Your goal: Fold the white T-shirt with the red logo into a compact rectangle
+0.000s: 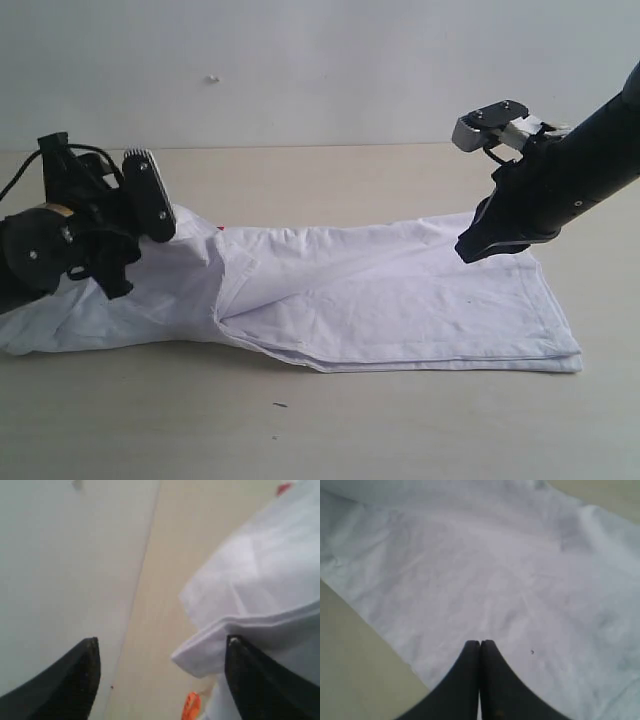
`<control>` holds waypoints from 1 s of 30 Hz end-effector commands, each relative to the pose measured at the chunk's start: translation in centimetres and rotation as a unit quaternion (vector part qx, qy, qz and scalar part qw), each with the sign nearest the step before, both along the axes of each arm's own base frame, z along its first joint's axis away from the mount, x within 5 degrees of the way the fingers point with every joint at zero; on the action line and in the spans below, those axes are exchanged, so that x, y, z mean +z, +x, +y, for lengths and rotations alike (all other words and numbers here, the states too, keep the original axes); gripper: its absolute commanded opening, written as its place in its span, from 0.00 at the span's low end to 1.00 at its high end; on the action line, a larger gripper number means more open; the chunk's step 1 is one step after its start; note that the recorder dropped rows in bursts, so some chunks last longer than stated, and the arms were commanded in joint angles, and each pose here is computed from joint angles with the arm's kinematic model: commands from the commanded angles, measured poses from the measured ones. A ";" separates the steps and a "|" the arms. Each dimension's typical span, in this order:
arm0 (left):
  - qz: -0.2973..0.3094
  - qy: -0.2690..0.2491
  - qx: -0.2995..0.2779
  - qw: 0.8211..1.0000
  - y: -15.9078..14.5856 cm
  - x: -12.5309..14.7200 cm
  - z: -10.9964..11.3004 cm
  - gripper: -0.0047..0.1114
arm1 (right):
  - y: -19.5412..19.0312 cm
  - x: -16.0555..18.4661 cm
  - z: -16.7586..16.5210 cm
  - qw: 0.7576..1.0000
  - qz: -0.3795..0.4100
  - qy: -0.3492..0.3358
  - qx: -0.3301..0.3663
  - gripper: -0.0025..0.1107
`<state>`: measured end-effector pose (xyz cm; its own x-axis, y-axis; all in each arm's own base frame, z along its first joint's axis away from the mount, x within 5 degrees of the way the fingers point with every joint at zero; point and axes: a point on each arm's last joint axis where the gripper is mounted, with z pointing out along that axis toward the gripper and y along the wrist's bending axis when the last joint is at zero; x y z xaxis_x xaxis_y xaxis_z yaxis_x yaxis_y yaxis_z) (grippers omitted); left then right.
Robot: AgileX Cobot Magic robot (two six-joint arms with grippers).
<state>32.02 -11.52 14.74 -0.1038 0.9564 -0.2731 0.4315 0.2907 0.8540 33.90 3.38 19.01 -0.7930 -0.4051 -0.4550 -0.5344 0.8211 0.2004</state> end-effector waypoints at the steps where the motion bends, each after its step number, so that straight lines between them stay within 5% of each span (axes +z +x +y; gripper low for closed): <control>1: -0.022 -0.029 0.018 0.999 2.0 0.5 -0.7 0.63 | 0.1 0.5 -0.1 1.000 -0.011 0.000 0.001 0.02; 9: -0.052 -0.064 0.124 0.989 3.8 1.9 1.0 0.60 | 0.1 0.5 -0.1 1.000 -0.011 0.000 0.001 0.02; 16: -0.026 -0.140 0.274 0.951 4.2 1.8 5.1 0.34 | 0.1 0.5 -0.1 1.000 -0.011 -0.001 0.000 0.02; 21: 0.030 -0.177 0.316 0.932 3.4 2.1 6.1 0.15 | 0.1 0.5 -0.1 1.000 -0.011 -0.001 0.000 0.02; 24: 0.077 -0.264 0.354 0.894 2.7 2.3 6.0 0.04 | 0.1 0.5 -0.1 1.000 -0.013 -0.001 -0.001 0.02; 25: 0.093 -0.301 0.359 0.878 2.5 2.3 5.8 0.04 | 0.1 0.4 -0.1 1.000 -0.012 0.000 -0.001 0.02; 30: 0.169 -0.395 0.278 0.859 1.4 1.8 3.6 0.04 | 0.1 0.4 0.0 1.000 -0.009 0.004 -0.001 0.02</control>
